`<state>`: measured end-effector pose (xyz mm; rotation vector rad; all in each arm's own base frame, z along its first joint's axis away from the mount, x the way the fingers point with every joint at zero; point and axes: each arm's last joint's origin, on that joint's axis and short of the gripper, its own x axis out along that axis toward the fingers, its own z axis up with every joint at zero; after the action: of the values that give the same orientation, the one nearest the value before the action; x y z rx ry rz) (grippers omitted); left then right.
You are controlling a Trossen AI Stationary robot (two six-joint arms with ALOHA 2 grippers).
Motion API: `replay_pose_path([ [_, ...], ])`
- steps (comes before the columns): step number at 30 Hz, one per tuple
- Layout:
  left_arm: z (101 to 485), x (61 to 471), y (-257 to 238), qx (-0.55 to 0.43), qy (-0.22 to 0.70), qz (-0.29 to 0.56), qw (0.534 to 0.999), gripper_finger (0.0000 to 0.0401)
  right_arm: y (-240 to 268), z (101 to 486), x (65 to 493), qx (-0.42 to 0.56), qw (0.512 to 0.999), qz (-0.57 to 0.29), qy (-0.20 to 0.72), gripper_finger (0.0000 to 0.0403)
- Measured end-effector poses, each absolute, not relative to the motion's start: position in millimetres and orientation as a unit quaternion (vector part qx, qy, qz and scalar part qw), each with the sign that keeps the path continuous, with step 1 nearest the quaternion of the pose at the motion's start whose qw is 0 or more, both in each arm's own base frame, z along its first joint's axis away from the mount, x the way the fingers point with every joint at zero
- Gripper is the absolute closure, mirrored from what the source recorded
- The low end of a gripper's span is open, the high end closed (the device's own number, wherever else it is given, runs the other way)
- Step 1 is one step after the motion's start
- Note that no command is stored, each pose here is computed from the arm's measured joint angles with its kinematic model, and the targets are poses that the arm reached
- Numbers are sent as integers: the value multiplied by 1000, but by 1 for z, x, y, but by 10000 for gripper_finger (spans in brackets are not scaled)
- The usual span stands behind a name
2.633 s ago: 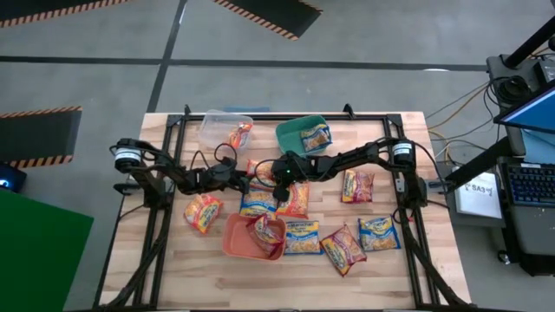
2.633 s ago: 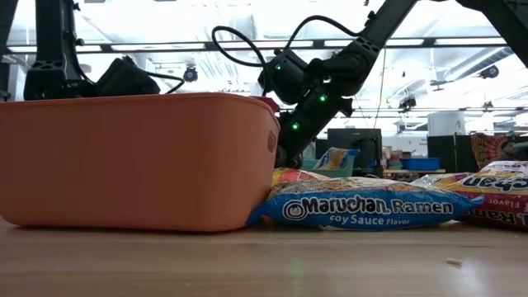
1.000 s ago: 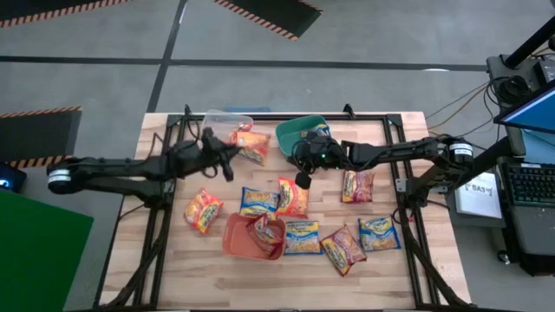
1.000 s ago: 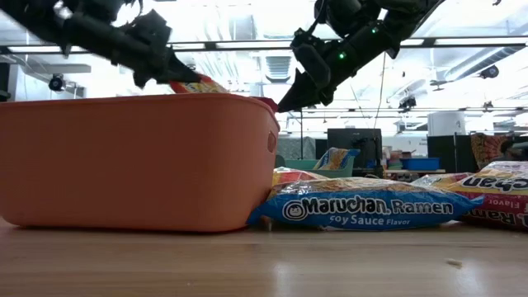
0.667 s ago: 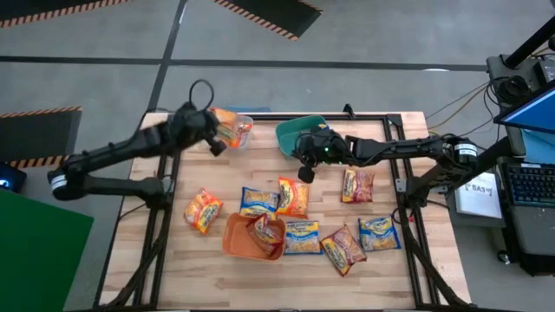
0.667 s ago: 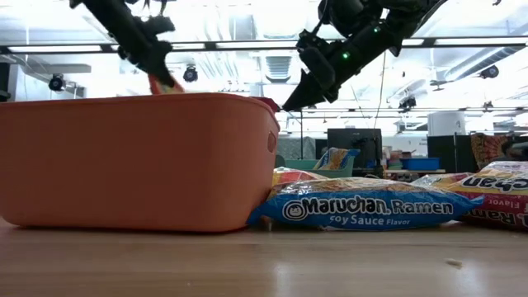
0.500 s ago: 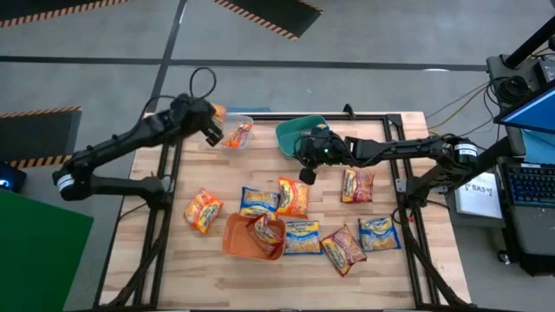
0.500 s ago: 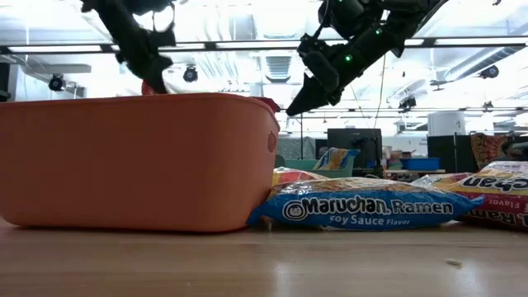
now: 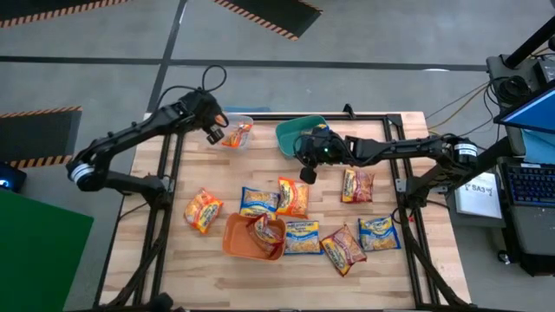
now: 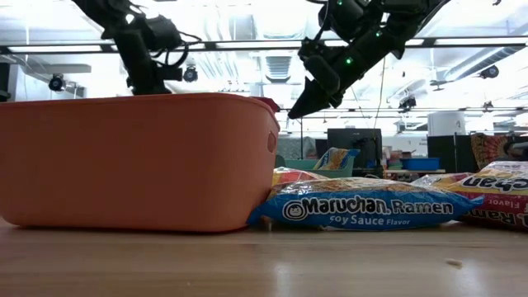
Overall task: Sort Maruchan noodles
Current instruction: Put the orange noodle pack into the transparent bin
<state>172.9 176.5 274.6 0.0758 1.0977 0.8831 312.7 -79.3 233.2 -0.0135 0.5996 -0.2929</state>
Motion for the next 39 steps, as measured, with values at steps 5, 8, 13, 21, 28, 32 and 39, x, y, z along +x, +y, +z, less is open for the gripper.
replay_pose_path([
  [5,268,174,183,42,525,396,752,400,-80,233,313,-5,945,-145,294,370],
  [8,263,173,188,40,537,394,744,400,-80,233,313,-5,945,-145,294,370],
  [13,253,172,197,27,554,397,732,400,-80,233,312,-4,944,-145,295,370],
  [21,237,176,211,23,570,396,719,397,-80,233,312,0,944,-146,294,370],
  [28,224,180,217,17,590,389,707,376,-80,233,312,0,944,-146,295,370],
  [32,224,179,218,28,598,407,690,358,-80,233,312,-1,944,-146,295,370],
  [39,235,173,214,45,593,436,675,305,-80,233,312,-1,944,-146,295,370],
])
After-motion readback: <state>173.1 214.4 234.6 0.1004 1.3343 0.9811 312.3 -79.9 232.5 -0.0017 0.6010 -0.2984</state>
